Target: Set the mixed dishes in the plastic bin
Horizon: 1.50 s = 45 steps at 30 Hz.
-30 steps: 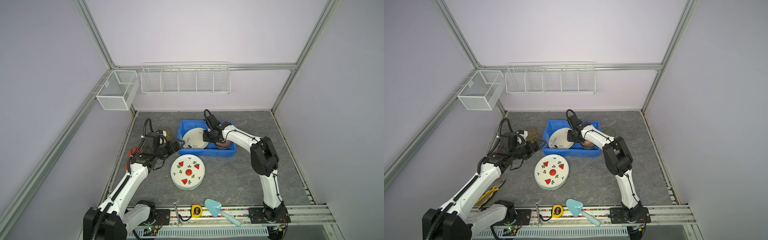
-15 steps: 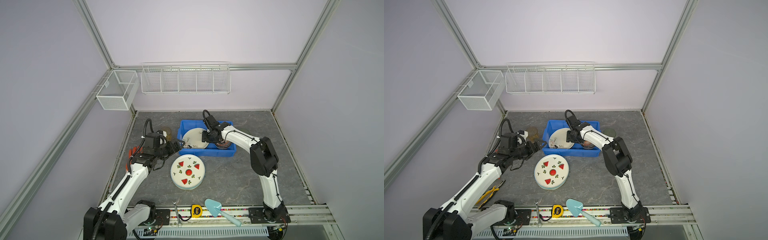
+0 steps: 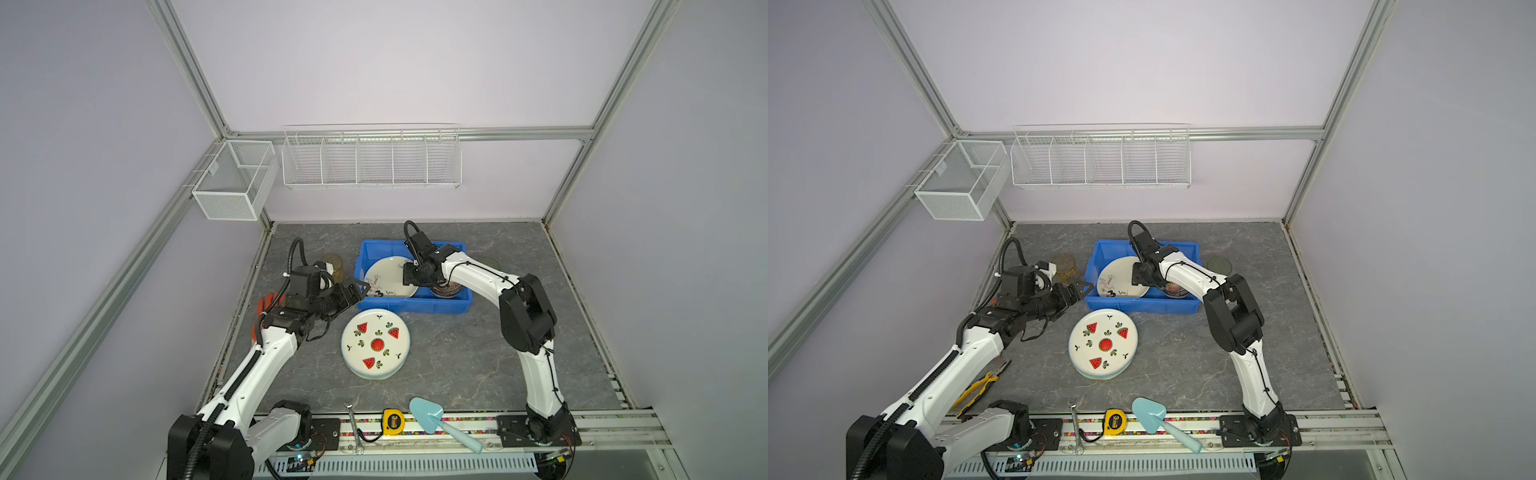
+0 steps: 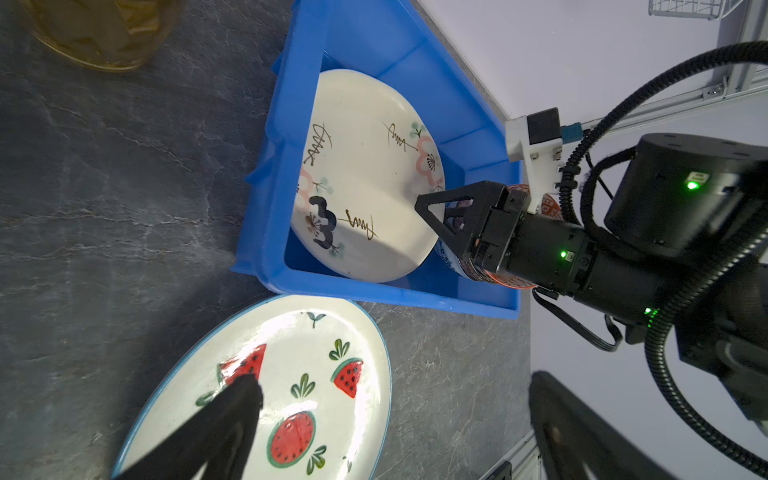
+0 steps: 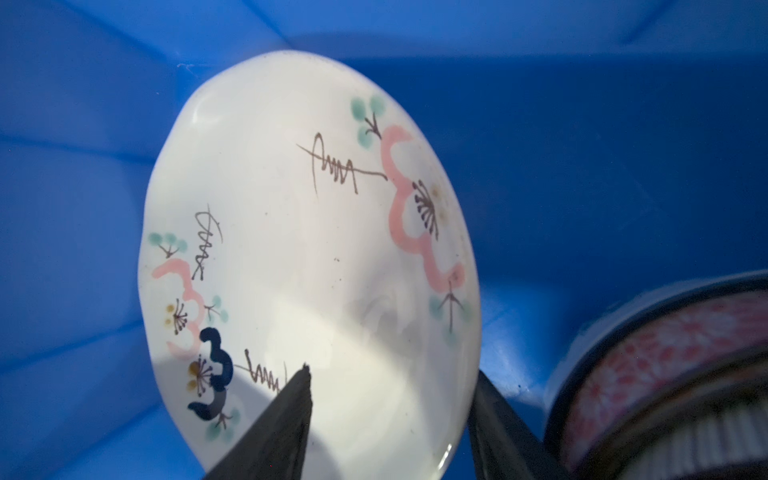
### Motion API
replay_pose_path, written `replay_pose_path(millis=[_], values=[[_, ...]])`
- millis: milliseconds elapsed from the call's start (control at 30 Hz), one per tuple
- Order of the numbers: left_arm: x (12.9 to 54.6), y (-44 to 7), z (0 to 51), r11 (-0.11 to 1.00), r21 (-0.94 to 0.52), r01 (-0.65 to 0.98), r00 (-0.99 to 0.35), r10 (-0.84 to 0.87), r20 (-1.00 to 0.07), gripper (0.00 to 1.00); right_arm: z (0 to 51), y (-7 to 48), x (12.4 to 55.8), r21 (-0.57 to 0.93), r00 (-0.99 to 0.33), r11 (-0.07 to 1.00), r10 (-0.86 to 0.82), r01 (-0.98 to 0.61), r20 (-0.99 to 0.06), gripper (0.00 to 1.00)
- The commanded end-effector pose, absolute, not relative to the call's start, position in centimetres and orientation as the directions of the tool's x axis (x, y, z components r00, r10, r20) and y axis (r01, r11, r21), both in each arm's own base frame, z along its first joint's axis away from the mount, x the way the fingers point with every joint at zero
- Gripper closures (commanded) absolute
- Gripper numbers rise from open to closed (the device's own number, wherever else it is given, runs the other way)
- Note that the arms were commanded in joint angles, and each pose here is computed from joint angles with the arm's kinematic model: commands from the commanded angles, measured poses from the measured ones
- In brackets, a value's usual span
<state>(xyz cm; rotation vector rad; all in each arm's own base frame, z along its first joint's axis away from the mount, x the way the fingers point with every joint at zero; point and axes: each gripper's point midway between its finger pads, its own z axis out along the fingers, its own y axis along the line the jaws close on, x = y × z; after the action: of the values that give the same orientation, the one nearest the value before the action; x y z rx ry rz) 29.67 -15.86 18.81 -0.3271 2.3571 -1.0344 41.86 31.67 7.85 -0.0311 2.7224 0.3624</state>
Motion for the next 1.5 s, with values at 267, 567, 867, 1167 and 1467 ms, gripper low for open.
replay_pose_path(millis=[267, 567, 867, 1167, 1467], values=[[29.8, -15.8, 18.4, 0.668, -0.744, -0.011, -0.825, -0.427, -0.371, 0.0, 7.3, 30.1, 41.4, 0.179, -0.924, 0.982, 0.012, -0.062, -0.382, 0.37], [29.9, -15.8, 18.4, 0.669, -0.743, -0.009, -0.824, -0.427, -0.374, 0.0, 7.7, 30.2, 41.5, 0.181, -0.919, 0.982, 0.015, -0.061, -0.393, 0.35], [29.9, -15.9, 18.2, 0.668, -0.744, -0.012, -0.826, -0.426, -0.369, 0.0, 9.1, 30.4, 41.4, 0.2, -0.91, 0.977, 0.019, -0.071, -0.415, 0.35], [29.9, -15.9, 18.5, 0.664, -0.748, -0.01, -0.825, -0.429, -0.369, 0.0, 12.1, 31.0, 41.3, 0.248, -0.89, 0.964, 0.027, -0.097, -0.455, 0.35], [29.8, -15.8, 18.8, 0.662, -0.749, -0.008, -0.82, -0.433, -0.374, 0.0, 15.9, 30.9, 40.8, 0.299, -0.862, 0.947, 0.048, -0.122, -0.504, 0.35]])
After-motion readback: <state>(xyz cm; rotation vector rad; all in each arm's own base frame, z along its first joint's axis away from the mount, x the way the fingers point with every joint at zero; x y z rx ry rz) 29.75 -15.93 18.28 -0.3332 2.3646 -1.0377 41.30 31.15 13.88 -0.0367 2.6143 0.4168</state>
